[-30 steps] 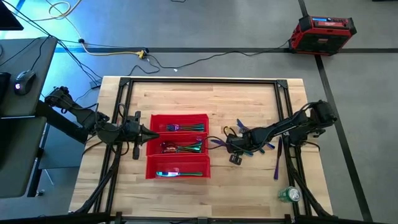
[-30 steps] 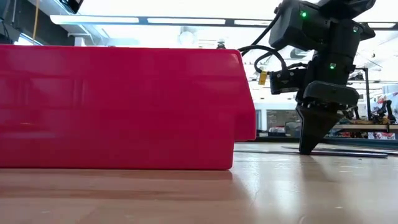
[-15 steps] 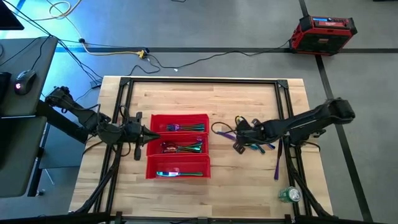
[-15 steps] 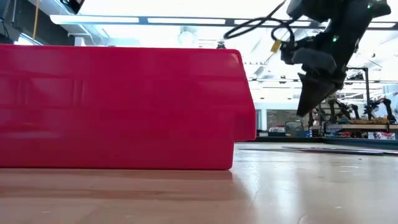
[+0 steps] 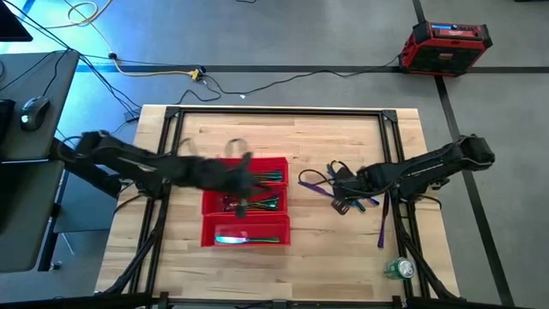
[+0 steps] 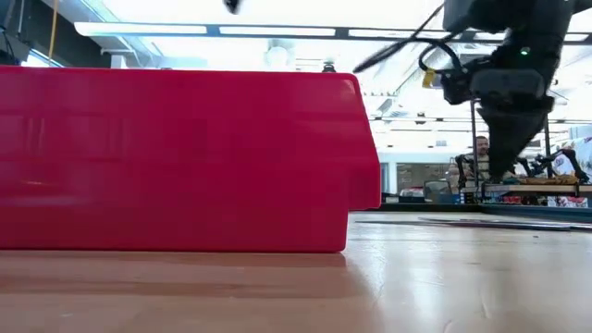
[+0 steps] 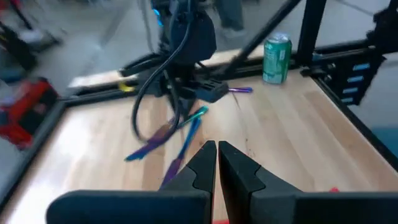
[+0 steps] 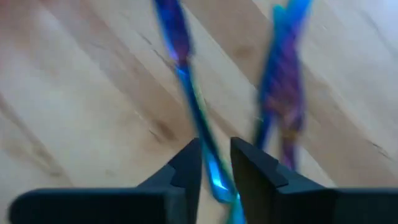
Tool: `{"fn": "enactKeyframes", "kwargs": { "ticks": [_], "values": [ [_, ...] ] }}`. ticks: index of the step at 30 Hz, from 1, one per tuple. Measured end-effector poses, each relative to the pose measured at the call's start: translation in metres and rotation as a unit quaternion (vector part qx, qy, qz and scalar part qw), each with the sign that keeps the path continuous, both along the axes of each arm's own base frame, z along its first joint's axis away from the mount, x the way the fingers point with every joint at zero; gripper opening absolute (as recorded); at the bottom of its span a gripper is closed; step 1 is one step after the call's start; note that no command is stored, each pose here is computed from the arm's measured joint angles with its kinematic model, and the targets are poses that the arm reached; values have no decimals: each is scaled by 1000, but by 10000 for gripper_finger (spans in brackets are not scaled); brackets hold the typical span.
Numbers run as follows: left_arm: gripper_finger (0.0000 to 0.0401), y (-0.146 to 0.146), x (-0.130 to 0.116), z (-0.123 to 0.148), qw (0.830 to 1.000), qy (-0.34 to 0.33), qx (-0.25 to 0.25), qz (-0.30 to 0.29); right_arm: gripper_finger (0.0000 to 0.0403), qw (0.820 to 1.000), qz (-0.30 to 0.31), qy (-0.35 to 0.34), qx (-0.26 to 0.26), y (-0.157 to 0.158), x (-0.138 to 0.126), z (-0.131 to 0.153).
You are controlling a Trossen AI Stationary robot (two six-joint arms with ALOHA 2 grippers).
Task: Sort silverware
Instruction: Put the purple table knife into the bottom red bin
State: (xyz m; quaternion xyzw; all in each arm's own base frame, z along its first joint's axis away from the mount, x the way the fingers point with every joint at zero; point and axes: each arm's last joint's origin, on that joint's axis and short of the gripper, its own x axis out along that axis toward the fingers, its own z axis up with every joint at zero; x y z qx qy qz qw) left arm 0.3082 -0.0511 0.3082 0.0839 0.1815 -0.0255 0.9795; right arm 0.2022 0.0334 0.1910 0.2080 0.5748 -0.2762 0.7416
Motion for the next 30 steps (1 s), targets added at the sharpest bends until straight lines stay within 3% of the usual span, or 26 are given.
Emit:
{"fn": "enactKeyframes", "kwargs": {
  "ticks": [6,13,22,25,30],
  "values": [
    [0,11,82,-10,998,57,18,-24,129,998,-4,34,-47,-5,-10,2],
    [0,-20,148,-48,994,100,36,-39,140,999,12,-13,-29,-17,-16,20],
    [0,-71,201,-96,988,94,118,-18,140,987,95,-93,85,-31,-6,30],
    [0,-78,213,-105,983,117,144,4,140,983,116,-107,93,-36,-4,31],
    [0,-68,228,-115,975,173,134,30,140,986,99,-100,94,-53,-6,30]
  ]
}}
